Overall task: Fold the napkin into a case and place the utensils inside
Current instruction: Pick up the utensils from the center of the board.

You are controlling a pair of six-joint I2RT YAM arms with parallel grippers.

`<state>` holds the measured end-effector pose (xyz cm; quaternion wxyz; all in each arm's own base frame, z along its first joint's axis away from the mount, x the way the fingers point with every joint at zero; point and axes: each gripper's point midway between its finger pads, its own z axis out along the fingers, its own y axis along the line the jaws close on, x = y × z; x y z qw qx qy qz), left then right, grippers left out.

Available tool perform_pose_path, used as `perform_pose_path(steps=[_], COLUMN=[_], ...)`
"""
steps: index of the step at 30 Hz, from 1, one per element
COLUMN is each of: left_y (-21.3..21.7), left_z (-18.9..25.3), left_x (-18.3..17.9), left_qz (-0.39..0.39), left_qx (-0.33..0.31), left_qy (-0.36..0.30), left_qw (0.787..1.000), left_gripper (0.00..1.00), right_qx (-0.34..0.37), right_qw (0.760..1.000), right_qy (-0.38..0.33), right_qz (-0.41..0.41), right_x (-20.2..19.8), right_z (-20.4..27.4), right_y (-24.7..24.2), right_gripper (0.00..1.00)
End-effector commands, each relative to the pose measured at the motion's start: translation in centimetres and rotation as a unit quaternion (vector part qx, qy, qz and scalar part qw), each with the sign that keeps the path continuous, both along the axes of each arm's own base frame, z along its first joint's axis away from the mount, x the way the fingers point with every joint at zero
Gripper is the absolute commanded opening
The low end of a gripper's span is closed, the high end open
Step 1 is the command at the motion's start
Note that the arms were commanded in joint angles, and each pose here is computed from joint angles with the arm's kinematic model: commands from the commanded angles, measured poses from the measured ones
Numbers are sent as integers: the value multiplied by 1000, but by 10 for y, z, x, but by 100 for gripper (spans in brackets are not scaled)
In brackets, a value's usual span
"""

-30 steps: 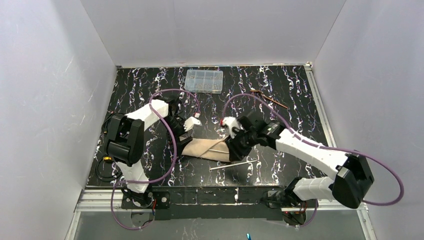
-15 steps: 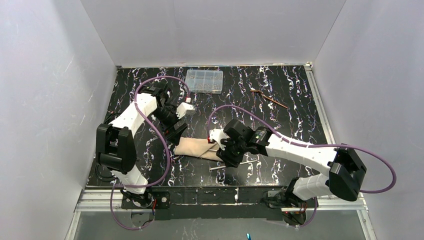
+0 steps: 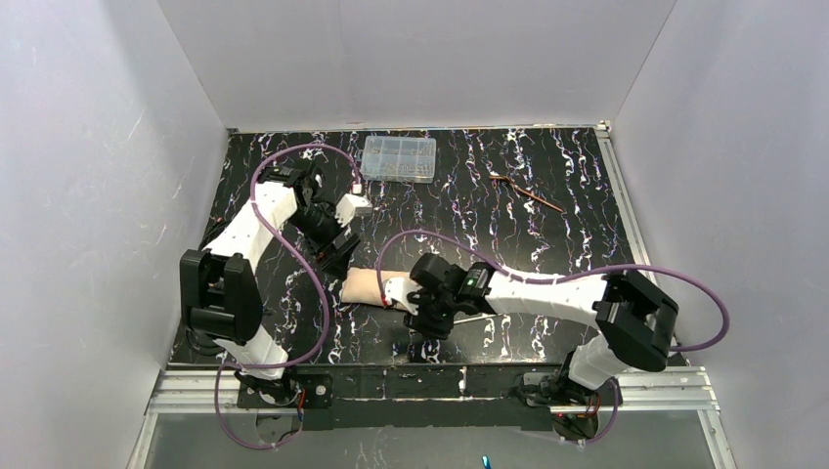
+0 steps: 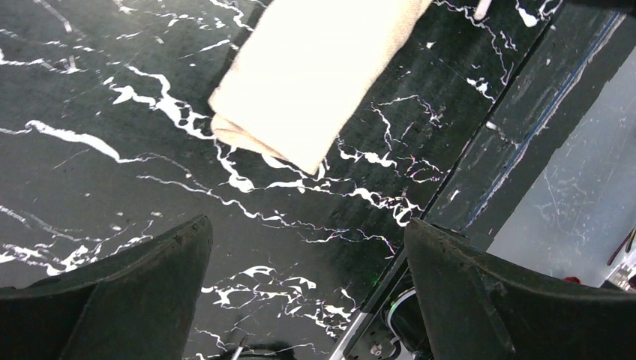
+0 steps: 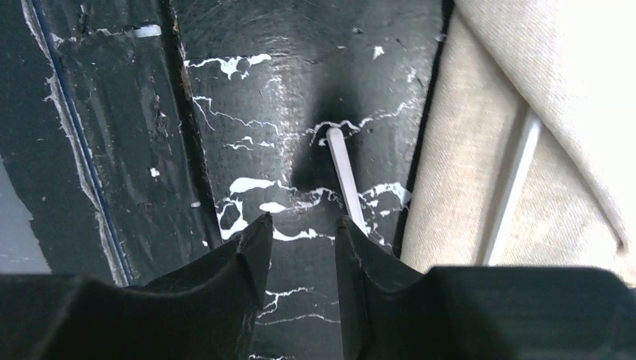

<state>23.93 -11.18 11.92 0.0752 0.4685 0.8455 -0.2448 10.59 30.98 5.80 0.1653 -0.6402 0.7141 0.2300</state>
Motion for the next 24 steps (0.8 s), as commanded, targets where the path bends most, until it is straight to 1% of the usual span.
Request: perform_pose_path(steps=[1, 6, 11, 14, 16, 18, 19, 24], left_y=[5, 14, 22, 25, 27, 28, 29, 30], left_z=[26, 32, 42, 46, 47, 47, 47, 50], left_x=[5, 10, 15, 18, 19, 18, 18, 18], left_qz=[35, 56, 77, 84, 85, 85, 86, 85], left_qx=[-23, -26, -33, -38, -38, -39, -40, -42], left_qy=[-21, -28, -32, -38, -40, -39, -40, -44], left_qw=[999, 998, 996, 995, 995, 995, 995, 994], left_gripper=[98, 98, 98, 98, 98, 98, 98, 98], right_qx=[22, 15, 6, 4, -2, -8, -10, -13], right_qw=[998, 998, 996, 996, 997, 997, 997, 998], right_qy=[-46, -55, -79, -78, -70, -61, -57, -53], right_qz=[25, 31, 28, 33, 37, 39, 41, 38], right_x=[7, 6, 14, 14, 12, 8, 6, 1], right_z=[-6, -23, -34, -40, -46, -52, -54, -55], right_y=[17, 19, 19, 20, 20, 18, 17, 18], right_gripper=[45, 45, 46, 46, 45, 40, 36, 8])
